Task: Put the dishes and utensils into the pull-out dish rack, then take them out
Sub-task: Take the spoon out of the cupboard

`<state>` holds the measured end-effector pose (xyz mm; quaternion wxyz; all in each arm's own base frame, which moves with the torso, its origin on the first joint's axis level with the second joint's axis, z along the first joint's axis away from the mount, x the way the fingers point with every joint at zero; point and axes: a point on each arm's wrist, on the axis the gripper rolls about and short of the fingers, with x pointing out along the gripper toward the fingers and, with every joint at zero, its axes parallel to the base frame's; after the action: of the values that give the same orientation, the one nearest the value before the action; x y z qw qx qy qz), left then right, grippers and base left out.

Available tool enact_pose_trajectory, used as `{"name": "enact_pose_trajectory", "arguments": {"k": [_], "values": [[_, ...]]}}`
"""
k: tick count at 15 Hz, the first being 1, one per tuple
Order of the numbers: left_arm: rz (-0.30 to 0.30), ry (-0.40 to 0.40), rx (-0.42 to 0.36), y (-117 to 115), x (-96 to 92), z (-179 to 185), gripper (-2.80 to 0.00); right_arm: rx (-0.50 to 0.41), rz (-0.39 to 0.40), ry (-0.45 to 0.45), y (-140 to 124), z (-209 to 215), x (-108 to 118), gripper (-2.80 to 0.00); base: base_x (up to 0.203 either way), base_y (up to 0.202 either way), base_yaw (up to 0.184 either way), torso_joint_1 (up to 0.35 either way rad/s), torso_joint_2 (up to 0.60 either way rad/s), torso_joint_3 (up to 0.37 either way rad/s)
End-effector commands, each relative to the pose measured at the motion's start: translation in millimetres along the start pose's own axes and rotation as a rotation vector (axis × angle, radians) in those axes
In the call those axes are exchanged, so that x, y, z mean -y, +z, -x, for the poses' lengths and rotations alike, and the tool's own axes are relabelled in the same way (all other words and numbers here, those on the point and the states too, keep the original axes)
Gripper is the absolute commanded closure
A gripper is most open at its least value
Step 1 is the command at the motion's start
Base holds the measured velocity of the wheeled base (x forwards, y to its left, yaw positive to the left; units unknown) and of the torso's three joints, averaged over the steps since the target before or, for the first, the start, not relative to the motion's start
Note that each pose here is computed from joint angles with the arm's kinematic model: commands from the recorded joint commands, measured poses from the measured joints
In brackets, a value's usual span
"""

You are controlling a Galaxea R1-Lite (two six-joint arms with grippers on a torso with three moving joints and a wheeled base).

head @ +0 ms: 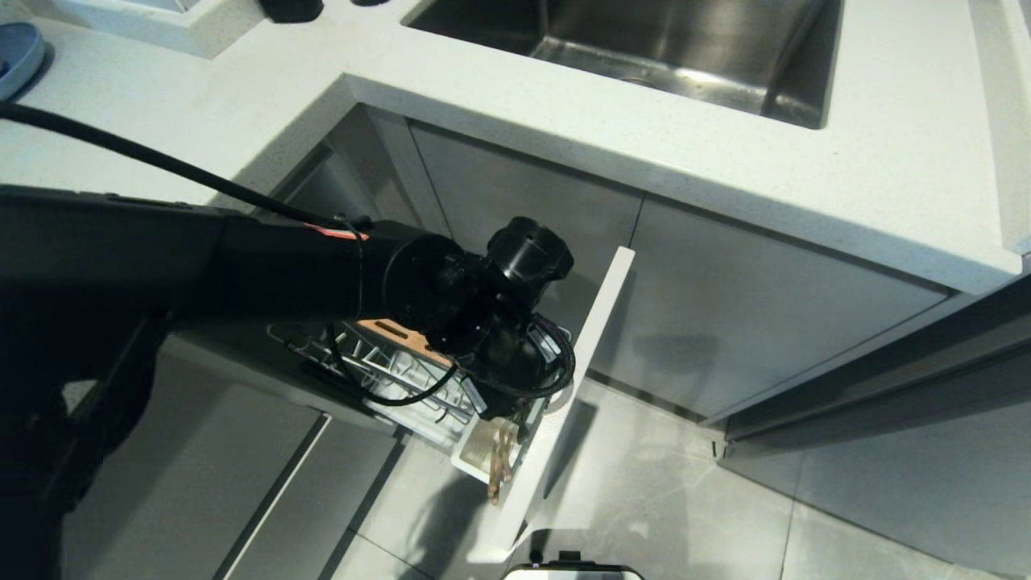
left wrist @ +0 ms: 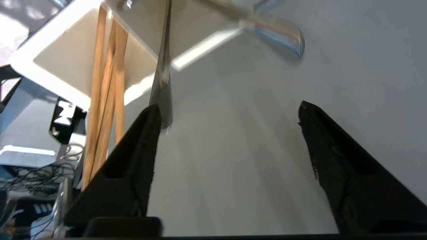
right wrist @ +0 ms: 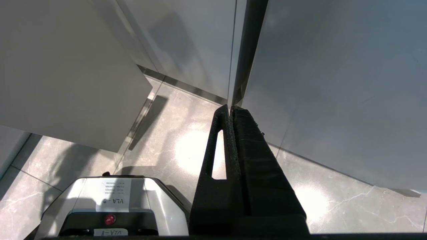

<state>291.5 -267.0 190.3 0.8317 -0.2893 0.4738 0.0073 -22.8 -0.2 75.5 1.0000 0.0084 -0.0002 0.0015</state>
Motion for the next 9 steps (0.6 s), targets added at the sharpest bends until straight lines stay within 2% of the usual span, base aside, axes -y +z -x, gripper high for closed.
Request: {"name": "enact_pose_trajectory", "arguments": {"k": [1,9], "values": [[0.012,0.025,-0.002,2,-1.2,-16,-2.80,-0.002,0.000,0.000,0,0,0,0.00,0.000,0.000,0.000,0.000,0.00,0.000],[0.022,0.015,0.014,4,-0.6,-43,-2.80,-0.002,0.000,0.000,0,0,0,0.00,0.000,0.000,0.000,0.000,0.00,0.000]]}}
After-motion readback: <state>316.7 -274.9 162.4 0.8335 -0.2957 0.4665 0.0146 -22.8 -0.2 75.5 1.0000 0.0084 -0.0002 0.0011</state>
